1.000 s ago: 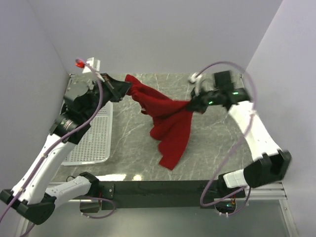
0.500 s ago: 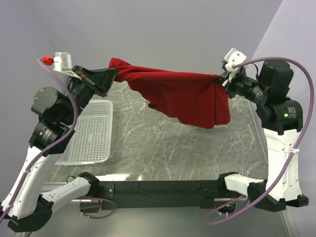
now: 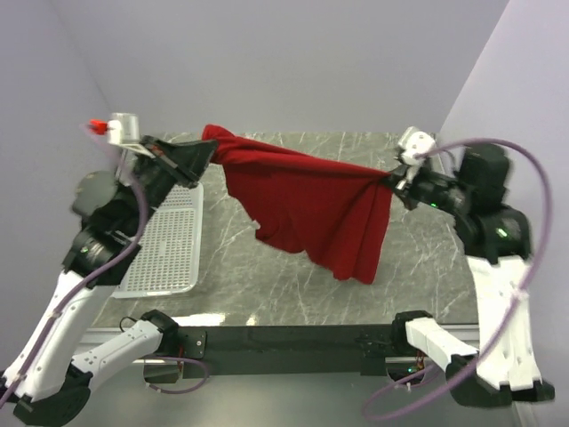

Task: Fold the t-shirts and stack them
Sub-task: Move the tshirt to the center of the board, then flatten the tshirt out

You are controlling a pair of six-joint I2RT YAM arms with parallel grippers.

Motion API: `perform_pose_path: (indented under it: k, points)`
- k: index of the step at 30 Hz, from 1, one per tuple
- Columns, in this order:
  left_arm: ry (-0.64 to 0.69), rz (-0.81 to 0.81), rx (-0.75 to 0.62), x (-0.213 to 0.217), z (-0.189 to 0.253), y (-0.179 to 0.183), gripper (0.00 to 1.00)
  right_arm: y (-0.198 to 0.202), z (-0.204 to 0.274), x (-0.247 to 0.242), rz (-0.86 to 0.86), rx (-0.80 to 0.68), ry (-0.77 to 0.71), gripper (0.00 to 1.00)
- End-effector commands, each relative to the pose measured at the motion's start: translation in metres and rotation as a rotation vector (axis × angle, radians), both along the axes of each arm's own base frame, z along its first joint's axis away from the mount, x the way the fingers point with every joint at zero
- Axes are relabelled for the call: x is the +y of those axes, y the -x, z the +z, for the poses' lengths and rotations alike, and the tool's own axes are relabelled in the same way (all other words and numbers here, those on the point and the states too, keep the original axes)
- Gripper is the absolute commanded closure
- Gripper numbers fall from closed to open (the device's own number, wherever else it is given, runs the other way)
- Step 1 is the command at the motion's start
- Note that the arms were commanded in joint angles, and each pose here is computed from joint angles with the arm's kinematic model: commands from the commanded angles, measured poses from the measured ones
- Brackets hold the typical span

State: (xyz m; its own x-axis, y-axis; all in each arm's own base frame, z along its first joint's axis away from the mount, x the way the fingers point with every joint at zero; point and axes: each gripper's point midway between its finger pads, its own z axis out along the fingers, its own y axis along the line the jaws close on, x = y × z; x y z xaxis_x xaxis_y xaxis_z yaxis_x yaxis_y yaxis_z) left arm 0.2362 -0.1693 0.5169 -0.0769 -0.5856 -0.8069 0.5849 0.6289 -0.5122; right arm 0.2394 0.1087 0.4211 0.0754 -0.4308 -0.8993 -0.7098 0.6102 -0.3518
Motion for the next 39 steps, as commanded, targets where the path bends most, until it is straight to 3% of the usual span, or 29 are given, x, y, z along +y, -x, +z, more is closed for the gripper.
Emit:
perform_pose_path:
  k: [1,6,10,11,12,13,14,15,16,18,19,21,23,24,25,27,30,31,39]
  points:
    - [-0.027,0.139,0.176,0.005,-0.067,-0.043,0.99,-0.037,-0.077,0.001,-0.024,0.218,-0.014,1.0]
    - [-0.078,0.165,0.517,-0.017,-0.199,-0.083,0.99,-0.066,-0.19,-0.001,-0.116,0.53,-0.011,0.98]
    - [-0.101,0.236,0.726,-0.023,-0.279,-0.104,0.94,-0.098,-0.234,-0.002,-0.253,0.619,-0.002,0.83]
    - [-0.136,0.264,0.783,-0.023,-0.304,-0.112,0.91,-0.107,-0.243,-0.003,-0.284,0.637,0.0,0.77]
    - [-0.145,0.289,0.794,-0.022,-0.308,-0.119,0.78,-0.115,-0.243,-0.005,-0.331,0.642,-0.018,0.72]
    - [-0.181,0.336,0.827,-0.019,-0.325,-0.13,0.68,-0.125,-0.242,-0.011,-0.376,0.626,-0.012,0.59]
    - [-0.203,0.361,0.845,-0.015,-0.331,-0.134,0.57,-0.134,-0.235,-0.012,-0.396,0.608,-0.017,0.52]
    - [-0.201,0.38,0.824,-0.014,-0.318,-0.145,0.4,-0.139,-0.229,-0.013,-0.409,0.589,-0.019,0.47]
    - [-0.22,0.396,0.823,-0.014,-0.318,-0.152,0.35,-0.143,-0.219,-0.014,-0.408,0.559,-0.017,0.37]
    - [-0.233,0.391,0.771,-0.016,-0.295,-0.162,0.26,-0.139,-0.204,-0.012,-0.342,0.498,0.017,0.3]
    - [-0.234,0.386,0.744,-0.017,-0.284,-0.163,0.24,-0.129,-0.202,-0.008,-0.287,0.501,0.035,0.26]
    - [-0.265,0.376,0.7,-0.016,-0.27,-0.163,0.2,-0.098,-0.193,0.017,-0.017,0.448,0.076,0.22]
    - [-0.277,0.354,0.655,-0.014,-0.254,-0.156,0.19,-0.036,-0.209,0.042,0.268,0.539,0.101,0.21]
    - [-0.306,0.322,0.643,-0.015,-0.256,-0.15,0.19,-0.012,-0.222,0.054,0.442,0.493,0.207,0.21]
    - [-0.301,0.308,0.618,-0.014,-0.246,-0.142,0.19,0.026,-0.25,0.058,0.525,0.615,0.249,0.21]
    - [-0.322,0.271,0.621,-0.013,-0.251,-0.129,0.19,0.06,-0.276,0.076,0.594,0.672,0.325,0.23]
    - [-0.309,0.267,0.625,-0.003,-0.251,-0.107,0.19,0.074,-0.313,0.091,0.515,0.676,0.385,0.24]
    - [-0.287,0.267,0.605,0.002,-0.243,-0.099,0.19,0.073,-0.315,0.11,0.529,0.607,0.385,0.24]
    - [-0.238,0.319,0.596,0.028,-0.242,-0.068,0.17,0.063,-0.35,0.139,0.379,0.605,0.484,0.24]
